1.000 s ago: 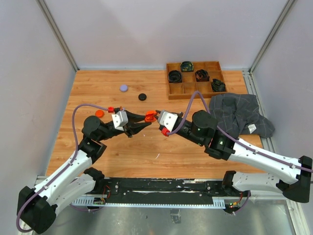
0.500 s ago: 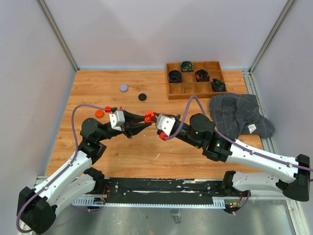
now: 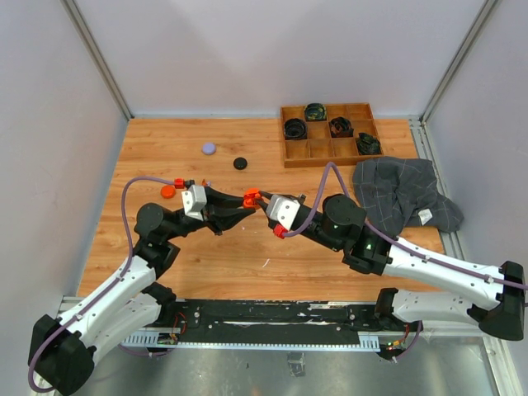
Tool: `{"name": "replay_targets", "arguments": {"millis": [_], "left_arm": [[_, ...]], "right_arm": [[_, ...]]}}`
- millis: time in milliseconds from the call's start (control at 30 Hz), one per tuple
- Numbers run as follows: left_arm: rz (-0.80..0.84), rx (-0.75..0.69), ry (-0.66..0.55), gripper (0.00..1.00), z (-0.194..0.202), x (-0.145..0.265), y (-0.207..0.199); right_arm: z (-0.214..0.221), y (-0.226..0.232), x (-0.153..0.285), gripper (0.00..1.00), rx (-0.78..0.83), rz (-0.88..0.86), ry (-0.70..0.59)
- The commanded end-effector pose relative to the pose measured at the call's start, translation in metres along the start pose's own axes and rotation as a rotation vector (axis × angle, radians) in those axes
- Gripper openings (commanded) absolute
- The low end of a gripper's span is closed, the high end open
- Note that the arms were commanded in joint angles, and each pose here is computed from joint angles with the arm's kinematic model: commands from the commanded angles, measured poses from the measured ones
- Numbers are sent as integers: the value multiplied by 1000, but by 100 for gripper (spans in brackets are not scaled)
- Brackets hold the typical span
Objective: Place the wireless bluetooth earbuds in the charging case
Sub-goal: Place the earbud in the charging case.
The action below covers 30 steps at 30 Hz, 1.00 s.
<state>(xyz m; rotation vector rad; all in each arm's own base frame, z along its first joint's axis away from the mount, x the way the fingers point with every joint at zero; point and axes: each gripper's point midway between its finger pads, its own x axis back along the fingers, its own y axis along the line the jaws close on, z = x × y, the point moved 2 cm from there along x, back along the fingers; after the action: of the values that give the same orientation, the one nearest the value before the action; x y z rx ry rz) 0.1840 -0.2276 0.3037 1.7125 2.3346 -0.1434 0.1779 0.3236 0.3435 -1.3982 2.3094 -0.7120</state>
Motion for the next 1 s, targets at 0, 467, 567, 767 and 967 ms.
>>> {"name": "replay_targets", "arguments": {"millis": [0, 467, 567, 767, 967], "left_arm": [[-32, -19, -83, 0, -19, 0, 3], [-27, 8, -91, 0, -19, 0, 1], [-27, 5, -98, 0, -20, 1, 1], [-37, 7, -107, 0, -21, 3, 3], [-39, 10, -109, 0, -20, 3, 4]], "right_arm": [[-13, 10, 4, 2, -51, -35, -67], [-10, 20, 0, 3, -69, -65, -81], [-8, 22, 0, 5, -67, -70, -76], [-1, 23, 5, 16, -60, -74, -48], [2, 23, 7, 31, -63, -73, -29]]}}
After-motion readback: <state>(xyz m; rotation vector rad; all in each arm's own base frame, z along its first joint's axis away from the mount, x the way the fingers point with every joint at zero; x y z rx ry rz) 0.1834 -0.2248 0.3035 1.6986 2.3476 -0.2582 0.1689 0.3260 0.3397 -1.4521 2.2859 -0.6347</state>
